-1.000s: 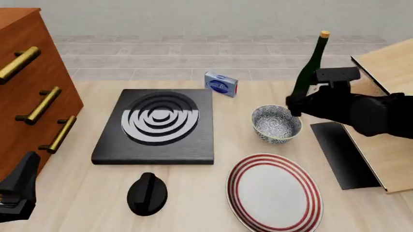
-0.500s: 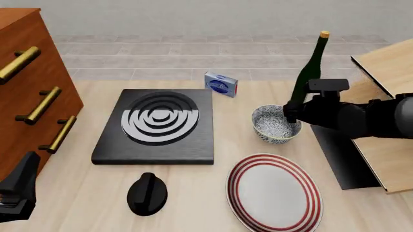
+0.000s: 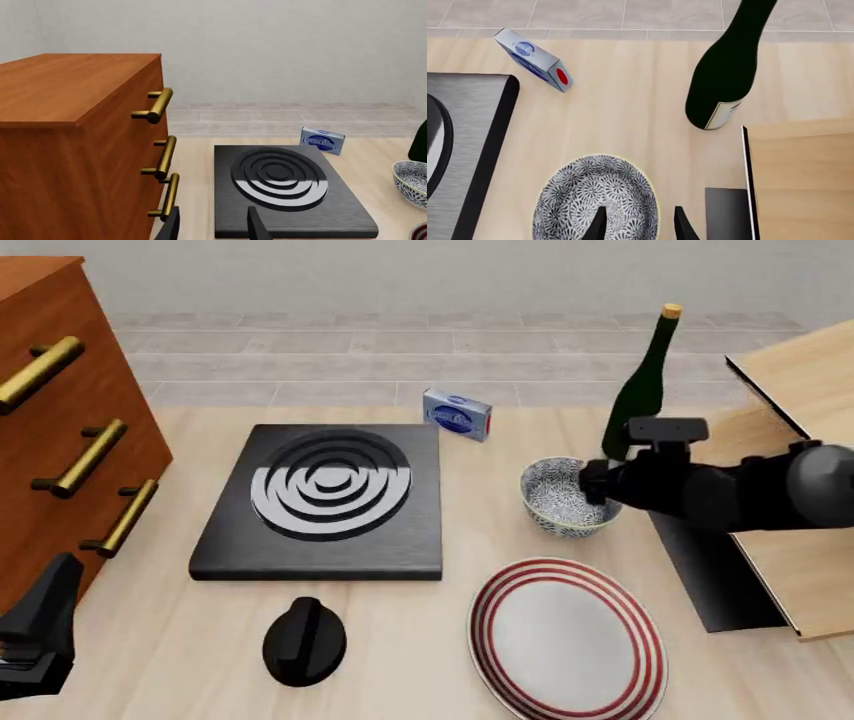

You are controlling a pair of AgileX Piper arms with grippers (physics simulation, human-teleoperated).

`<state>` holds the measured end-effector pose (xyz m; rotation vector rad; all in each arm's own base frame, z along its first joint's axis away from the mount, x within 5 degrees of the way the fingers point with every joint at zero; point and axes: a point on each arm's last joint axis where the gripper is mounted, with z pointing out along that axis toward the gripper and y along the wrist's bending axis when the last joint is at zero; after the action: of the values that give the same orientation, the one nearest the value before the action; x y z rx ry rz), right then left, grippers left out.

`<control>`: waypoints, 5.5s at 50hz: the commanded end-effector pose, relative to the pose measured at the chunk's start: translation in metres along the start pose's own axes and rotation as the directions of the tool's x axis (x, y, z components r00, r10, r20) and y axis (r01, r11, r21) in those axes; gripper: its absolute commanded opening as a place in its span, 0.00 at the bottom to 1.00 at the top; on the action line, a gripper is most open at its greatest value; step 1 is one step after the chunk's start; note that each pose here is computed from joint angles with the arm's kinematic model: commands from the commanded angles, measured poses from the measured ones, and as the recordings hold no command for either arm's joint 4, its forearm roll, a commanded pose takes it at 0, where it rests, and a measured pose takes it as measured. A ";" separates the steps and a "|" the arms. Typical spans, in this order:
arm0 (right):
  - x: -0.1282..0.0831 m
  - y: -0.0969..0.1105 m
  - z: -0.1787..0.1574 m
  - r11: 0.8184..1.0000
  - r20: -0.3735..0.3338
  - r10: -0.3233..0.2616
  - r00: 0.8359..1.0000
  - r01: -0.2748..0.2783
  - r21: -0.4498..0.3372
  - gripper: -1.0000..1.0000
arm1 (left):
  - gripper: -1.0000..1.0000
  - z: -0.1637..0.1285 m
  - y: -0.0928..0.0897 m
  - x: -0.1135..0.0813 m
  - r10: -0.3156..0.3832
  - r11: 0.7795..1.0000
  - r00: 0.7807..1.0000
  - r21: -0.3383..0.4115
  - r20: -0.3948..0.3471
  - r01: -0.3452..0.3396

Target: Put the bowl on the stove.

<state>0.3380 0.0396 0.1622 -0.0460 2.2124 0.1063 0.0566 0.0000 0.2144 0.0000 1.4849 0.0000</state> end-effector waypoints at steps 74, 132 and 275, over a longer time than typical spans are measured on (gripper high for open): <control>0.001 0.003 0.003 0.999 0.009 0.033 0.999 -0.033 -0.007 0.00 | 1.00 0.000 0.000 0.000 0.000 1.000 1.000 0.000 0.000 0.000; -0.084 0.069 -0.080 0.983 0.183 0.013 0.983 0.021 -0.183 0.00 | 1.00 0.000 0.000 0.000 0.000 1.000 1.000 0.000 0.000 0.000; -0.070 0.279 0.105 0.905 -0.097 0.115 0.989 -0.145 -0.401 0.00 | 1.00 0.000 0.000 0.000 0.000 1.000 1.000 0.000 0.000 0.000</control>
<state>0.4436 0.3253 0.1775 -0.1538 2.2244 0.6349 0.0566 0.0000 0.2144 0.0000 1.4849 0.0000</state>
